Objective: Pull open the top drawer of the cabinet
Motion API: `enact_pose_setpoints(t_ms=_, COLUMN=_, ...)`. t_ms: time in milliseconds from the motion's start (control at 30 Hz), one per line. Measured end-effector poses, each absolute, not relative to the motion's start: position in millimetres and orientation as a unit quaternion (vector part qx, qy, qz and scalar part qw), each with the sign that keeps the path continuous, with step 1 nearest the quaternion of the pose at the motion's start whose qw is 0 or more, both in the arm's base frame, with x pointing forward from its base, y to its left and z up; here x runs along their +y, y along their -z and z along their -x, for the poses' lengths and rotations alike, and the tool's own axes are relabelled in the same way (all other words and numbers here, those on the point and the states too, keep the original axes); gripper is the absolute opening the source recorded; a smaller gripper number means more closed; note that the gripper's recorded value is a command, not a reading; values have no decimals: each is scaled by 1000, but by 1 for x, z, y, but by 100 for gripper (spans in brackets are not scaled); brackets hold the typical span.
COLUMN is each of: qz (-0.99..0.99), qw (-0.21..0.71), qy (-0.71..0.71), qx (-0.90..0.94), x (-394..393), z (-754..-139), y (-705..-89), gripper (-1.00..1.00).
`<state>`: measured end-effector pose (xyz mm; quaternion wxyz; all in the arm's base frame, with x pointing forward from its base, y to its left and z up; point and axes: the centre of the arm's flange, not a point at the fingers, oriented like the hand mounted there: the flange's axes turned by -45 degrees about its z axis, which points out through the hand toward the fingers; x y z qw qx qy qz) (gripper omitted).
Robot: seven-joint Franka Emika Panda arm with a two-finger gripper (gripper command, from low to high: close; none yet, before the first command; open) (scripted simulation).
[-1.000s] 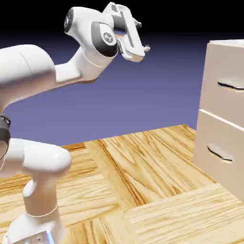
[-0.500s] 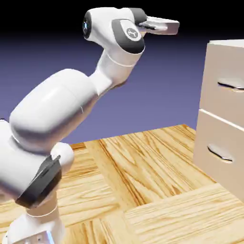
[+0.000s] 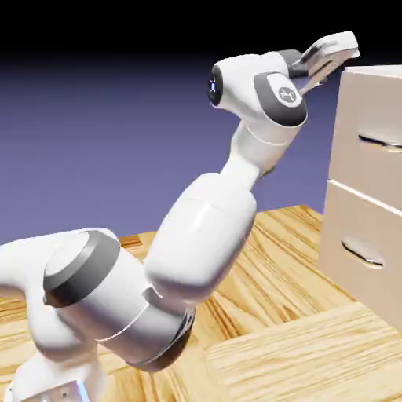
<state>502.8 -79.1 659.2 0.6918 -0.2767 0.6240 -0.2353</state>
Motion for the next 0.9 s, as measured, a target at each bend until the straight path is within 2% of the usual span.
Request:
enact_pose_setpoints(t_ms=500, qz=495, qw=506, qy=494, qx=504, x=4, z=-639, y=-501, gripper=0)
enact_pose_setpoints(t_ms=767, qz=500, qw=500, qy=500, qx=500, x=7, z=-690, y=-496, gripper=0)
enact_pose_setpoints(t_ms=800, qz=500, qw=500, qy=500, qx=500, x=8, z=-692, y=-496, gripper=-100)
enact_pose_setpoints(t_ms=900, qz=500, qw=500, qy=500, qx=500, x=8, z=-684, y=-496, gripper=-100)
